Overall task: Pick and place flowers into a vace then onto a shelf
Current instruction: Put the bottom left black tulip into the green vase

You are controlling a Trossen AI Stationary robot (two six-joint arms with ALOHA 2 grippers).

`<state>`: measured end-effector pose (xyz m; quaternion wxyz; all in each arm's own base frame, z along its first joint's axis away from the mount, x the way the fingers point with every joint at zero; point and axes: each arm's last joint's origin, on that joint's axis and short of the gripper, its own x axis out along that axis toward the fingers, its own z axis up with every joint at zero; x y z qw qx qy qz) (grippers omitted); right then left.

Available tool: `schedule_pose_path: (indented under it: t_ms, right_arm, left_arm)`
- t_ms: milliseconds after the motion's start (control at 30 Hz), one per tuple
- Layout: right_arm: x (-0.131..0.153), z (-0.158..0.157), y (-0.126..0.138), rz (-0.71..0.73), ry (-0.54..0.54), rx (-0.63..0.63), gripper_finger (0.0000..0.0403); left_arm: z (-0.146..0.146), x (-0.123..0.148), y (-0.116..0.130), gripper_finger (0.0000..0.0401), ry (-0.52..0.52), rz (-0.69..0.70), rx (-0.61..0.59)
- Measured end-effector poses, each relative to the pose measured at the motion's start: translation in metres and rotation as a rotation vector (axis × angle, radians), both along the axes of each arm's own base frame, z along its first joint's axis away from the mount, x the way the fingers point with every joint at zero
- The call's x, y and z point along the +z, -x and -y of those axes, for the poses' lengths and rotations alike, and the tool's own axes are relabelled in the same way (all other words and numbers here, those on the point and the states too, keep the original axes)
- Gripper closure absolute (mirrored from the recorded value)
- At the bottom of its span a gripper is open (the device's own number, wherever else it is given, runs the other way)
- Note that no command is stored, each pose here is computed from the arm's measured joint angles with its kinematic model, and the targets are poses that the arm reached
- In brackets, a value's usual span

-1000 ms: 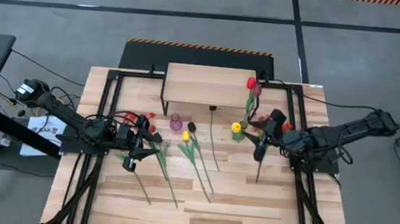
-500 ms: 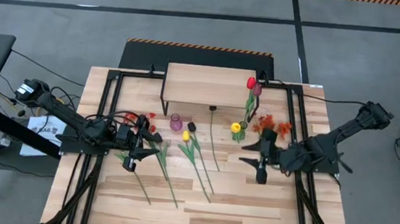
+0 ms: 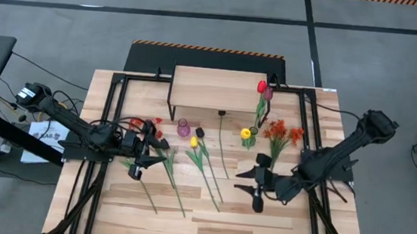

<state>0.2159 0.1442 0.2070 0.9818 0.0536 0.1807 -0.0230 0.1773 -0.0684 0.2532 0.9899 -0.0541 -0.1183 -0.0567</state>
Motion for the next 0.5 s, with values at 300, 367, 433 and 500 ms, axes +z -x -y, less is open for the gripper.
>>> schedule_pose_path:
  t_ms: [300, 367, 433, 500]
  right_arm:
    - [-0.021, -0.007, -0.009, -0.041, 0.012, -0.009, 0.0262]
    - [-0.024, -0.008, -0.010, -0.047, 0.014, -0.009, 0.0262]
    - [-0.026, -0.008, -0.011, -0.052, 0.017, -0.009, 0.0261]
    - [-0.026, -0.008, -0.011, -0.056, 0.021, -0.008, 0.0260]
  left_arm:
    - [0.004, -0.009, -0.006, 0.0240, -0.171, -0.203, -0.044]
    - [0.005, -0.011, -0.008, 0.0242, -0.197, -0.317, -0.050]
    - [0.005, -0.018, -0.008, 0.0243, -0.209, -0.459, -0.048]
    - [0.004, -0.025, -0.007, 0.0243, -0.228, -0.595, -0.023]
